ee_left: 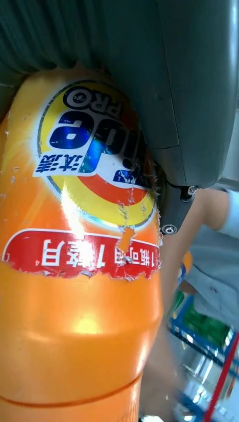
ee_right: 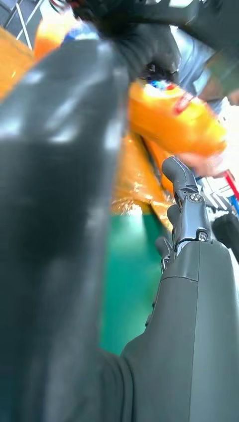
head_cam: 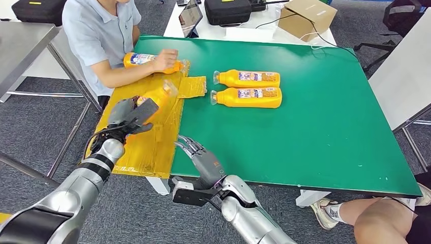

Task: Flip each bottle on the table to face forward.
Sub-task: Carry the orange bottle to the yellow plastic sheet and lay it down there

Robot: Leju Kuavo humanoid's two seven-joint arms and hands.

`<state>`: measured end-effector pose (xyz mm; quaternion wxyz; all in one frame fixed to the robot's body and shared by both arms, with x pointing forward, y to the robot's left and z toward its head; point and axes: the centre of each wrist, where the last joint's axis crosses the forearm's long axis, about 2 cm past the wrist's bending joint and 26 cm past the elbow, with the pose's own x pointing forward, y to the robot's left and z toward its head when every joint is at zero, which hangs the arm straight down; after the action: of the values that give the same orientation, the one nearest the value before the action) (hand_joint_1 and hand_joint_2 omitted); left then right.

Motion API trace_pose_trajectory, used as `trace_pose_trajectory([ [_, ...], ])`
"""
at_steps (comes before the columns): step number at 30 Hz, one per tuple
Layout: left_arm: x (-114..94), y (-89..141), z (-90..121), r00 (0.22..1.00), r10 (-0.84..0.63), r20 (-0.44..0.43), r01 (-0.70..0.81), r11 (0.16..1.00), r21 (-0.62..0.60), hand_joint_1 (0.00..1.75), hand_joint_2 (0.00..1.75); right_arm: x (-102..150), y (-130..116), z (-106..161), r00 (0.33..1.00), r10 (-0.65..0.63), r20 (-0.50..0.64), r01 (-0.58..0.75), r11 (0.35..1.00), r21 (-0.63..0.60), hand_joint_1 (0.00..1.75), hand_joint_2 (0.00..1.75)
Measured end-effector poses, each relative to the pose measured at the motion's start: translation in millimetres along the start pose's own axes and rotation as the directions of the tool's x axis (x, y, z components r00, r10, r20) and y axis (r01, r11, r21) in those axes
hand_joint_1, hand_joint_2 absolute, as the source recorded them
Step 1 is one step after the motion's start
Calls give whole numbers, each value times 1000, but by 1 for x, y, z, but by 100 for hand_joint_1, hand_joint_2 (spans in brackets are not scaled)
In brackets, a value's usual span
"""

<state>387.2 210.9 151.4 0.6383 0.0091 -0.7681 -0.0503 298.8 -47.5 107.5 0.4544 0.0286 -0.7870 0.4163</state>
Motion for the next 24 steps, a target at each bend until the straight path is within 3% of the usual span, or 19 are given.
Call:
trace_pose_trajectory([
  [2, -6, 26, -23, 931, -357, -77, 356, 934, -21, 175, 175, -5, 5, 9, 999, 33, -25, -33, 999, -7, 0, 0],
  [4, -14, 44, -34, 655, -751, -81, 741, 660, -127, 175, 175, -11, 9, 20, 997, 50, -57, -51, 999, -11, 0, 0],
  [5, -20, 48, -33, 508, -860, -45, 843, 508, -177, 175, 175, -13, 10, 24, 997, 49, -66, -50, 999, -8, 0, 0],
  [7, -31, 51, -27, 365, -931, 13, 903, 351, -247, 175, 175, -14, 11, 28, 997, 45, -67, -45, 999, -1, 0, 0],
  [12, -43, 53, -18, 277, -956, 98, 920, 235, -313, 175, 175, -13, 11, 28, 998, 36, -46, -36, 999, 10, 0, 0],
  [14, -47, 53, -15, 268, -956, 117, 919, 218, -329, 162, 175, -13, 11, 28, 999, 33, -42, -33, 999, 12, 0, 0],
  [15, -48, 53, -14, 268, -955, 130, 918, 212, -335, 133, 175, -13, 11, 28, 999, 32, -40, -31, 999, 14, 0, 0],
  [18, -51, 52, -11, 283, -943, 172, 912, 210, -351, 14, 175, -13, 12, 28, 999, 26, -32, -26, 1000, 17, 0, 0],
  [19, -52, 52, -10, 295, -938, 182, 908, 215, -360, 0, 175, -13, 12, 28, 999, 25, -31, -25, 1000, 18, 0, 0],
  [21, -55, 51, -7, 333, -923, 192, 889, 239, -390, 0, 175, -13, 12, 28, 999, 22, -28, -21, 1000, 16, 0, 0],
  [24, -57, 51, -6, 455, -874, 168, 819, 338, -464, 0, 175, -13, 12, 28, 1000, 14, -22, -13, 1000, 10, 0, 0],
])
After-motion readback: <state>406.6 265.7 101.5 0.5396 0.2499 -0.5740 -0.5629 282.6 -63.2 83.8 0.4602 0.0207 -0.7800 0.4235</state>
